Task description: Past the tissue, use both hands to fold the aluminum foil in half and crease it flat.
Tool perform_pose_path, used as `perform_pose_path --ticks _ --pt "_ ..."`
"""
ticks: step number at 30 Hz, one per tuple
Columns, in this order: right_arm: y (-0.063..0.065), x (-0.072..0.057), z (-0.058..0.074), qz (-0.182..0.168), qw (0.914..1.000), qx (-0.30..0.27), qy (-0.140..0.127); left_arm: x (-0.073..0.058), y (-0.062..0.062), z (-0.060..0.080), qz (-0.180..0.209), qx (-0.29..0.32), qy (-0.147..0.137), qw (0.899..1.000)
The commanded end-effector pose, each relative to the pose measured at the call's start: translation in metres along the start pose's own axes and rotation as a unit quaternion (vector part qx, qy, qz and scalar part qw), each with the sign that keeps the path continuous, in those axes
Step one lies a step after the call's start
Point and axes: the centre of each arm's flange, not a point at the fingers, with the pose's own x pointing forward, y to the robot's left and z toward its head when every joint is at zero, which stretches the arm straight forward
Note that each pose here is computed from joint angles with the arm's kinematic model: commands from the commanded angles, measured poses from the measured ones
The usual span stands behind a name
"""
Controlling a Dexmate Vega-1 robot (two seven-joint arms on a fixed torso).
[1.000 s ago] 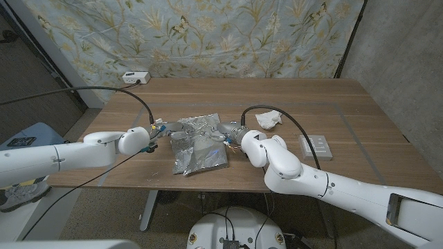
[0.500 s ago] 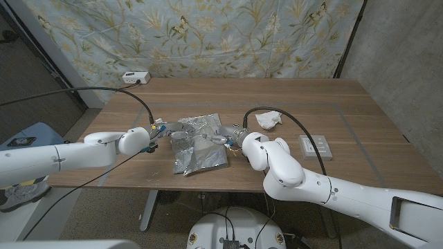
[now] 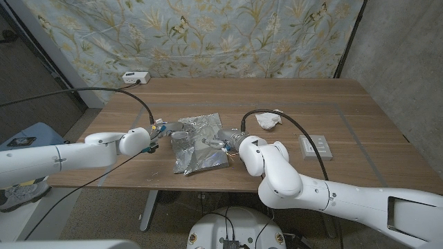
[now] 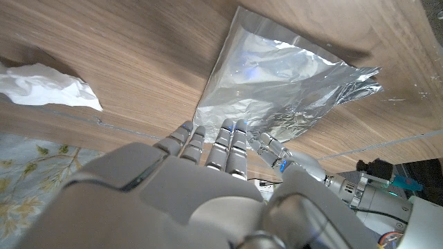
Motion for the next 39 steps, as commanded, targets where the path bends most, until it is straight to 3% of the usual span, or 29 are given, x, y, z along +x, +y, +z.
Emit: perform_pose_path --ticks 1,14,24,39 --pt "0.012 -0.010 0.009 0.022 0.9997 -0.002 0.008 0.000 0.004 -0.004 0.009 0.001 0.003 1.000" --pt "0.018 -0.014 0.015 0.036 0.9993 -0.004 0.011 0.000 0.005 -0.008 0.010 0.001 -0.003 1.000" --pt "0.030 -0.017 0.010 0.046 0.9987 -0.013 0.020 0.001 0.006 -0.010 0.010 0.005 -0.004 1.000" --pt "0.043 -0.007 0.006 0.047 0.9984 -0.015 0.027 -0.001 0.008 -0.009 0.012 0.010 -0.008 1.000"
